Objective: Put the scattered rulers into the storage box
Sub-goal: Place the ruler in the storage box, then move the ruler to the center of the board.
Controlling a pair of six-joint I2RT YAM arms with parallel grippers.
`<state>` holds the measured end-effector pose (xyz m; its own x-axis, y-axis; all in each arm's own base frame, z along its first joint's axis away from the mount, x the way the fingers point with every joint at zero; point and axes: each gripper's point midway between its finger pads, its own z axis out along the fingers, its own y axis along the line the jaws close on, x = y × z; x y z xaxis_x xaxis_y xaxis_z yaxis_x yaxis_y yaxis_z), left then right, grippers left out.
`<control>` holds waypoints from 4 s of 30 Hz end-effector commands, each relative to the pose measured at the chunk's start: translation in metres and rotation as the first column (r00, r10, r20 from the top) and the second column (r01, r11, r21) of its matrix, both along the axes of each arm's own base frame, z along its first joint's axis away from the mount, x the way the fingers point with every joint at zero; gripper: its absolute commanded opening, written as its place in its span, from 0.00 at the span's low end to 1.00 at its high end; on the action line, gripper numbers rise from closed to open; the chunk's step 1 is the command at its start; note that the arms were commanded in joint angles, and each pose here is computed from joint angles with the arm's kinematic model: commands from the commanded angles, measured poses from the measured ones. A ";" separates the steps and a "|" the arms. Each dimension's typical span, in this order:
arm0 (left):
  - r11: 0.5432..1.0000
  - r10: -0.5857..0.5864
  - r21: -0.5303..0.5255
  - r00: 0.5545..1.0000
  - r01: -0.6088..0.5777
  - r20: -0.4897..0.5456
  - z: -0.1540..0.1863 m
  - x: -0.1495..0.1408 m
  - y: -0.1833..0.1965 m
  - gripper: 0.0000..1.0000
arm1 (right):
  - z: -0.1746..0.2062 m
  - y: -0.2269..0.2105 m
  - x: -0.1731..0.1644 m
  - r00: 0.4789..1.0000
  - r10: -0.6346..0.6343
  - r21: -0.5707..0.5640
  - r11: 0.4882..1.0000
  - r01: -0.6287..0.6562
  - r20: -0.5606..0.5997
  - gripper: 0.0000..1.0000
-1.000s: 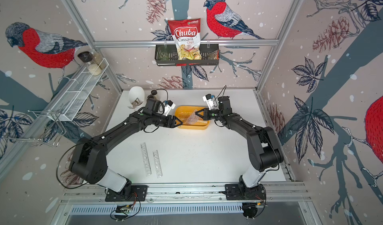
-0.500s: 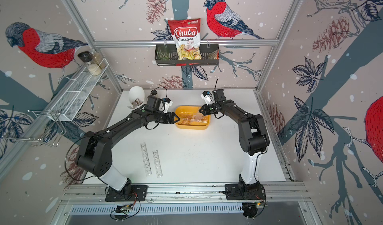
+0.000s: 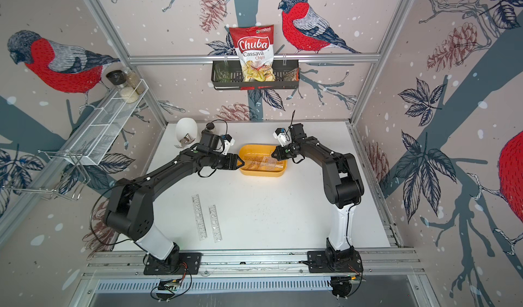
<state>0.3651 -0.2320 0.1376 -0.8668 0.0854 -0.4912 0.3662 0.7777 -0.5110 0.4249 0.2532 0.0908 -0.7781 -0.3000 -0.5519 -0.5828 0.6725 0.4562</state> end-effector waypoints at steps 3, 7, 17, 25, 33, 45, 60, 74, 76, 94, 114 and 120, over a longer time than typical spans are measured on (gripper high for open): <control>1.000 -0.003 0.000 1.000 0.003 0.017 0.000 0.003 0.001 0.70 | -0.004 -0.009 0.005 1.000 -0.014 -0.063 0.998 0.015 0.008 0.27; 1.000 0.007 0.000 1.000 -0.007 0.020 0.002 0.004 0.003 0.70 | 0.003 -0.014 0.012 0.999 -0.031 -0.081 0.996 0.033 0.029 0.35; 0.983 0.171 0.076 0.985 -0.168 -0.025 -0.008 -0.016 0.035 0.73 | 0.046 0.002 -0.015 0.993 -0.043 -0.031 0.998 0.047 0.112 0.40; 0.911 0.379 0.215 0.921 -0.353 -0.094 -0.052 -0.089 0.079 0.75 | 0.038 0.075 -0.131 0.991 0.059 0.094 0.993 -0.070 0.116 0.42; 0.863 0.487 0.240 0.859 -0.445 -0.157 -0.077 -0.144 0.084 0.75 | 0.022 0.146 -0.230 0.969 0.235 0.202 0.948 -0.246 0.076 0.43; 0.786 0.603 0.360 0.752 -0.503 -0.266 -0.107 -0.195 0.112 0.76 | -0.003 0.163 -0.265 0.940 0.339 0.225 0.913 -0.341 0.048 0.44; 0.878 0.468 0.337 0.764 -0.341 -0.445 -0.117 -0.234 0.083 0.65 | -0.019 0.164 -0.282 0.907 0.420 0.284 0.872 -0.399 -0.016 0.38; 0.893 0.410 0.361 0.814 -0.267 -0.412 -0.129 -0.212 0.069 0.41 | -0.022 0.156 -0.274 0.919 0.391 0.332 0.875 -0.352 -0.057 0.31; 0.895 0.398 0.372 0.818 -0.247 -0.414 -0.133 -0.211 0.067 0.34 | -0.023 0.155 -0.272 0.920 0.387 0.337 0.876 -0.345 -0.064 0.28; 0.938 0.319 0.263 0.863 -0.227 -0.392 -0.106 -0.183 0.033 0.35 | -0.032 0.135 -0.249 0.964 0.218 0.337 0.928 -0.157 -0.150 0.20; 0.986 0.124 0.161 0.851 -0.047 -0.510 -0.115 -0.217 0.012 0.41 | -0.039 0.133 -0.244 0.972 0.137 0.328 0.942 -0.069 -0.188 0.25; 0.996 0.081 0.070 0.880 -0.055 -0.468 -0.099 -0.203 -0.005 0.43 | -0.041 0.140 -0.247 0.967 0.168 0.329 0.939 -0.098 -0.192 0.22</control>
<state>0.1534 -0.2265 0.0276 -0.9995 0.0242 0.0224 0.0089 0.8515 -0.5242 0.1784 0.3865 0.0427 -0.8623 -0.2456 -0.4429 -0.5064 0.4301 0.7474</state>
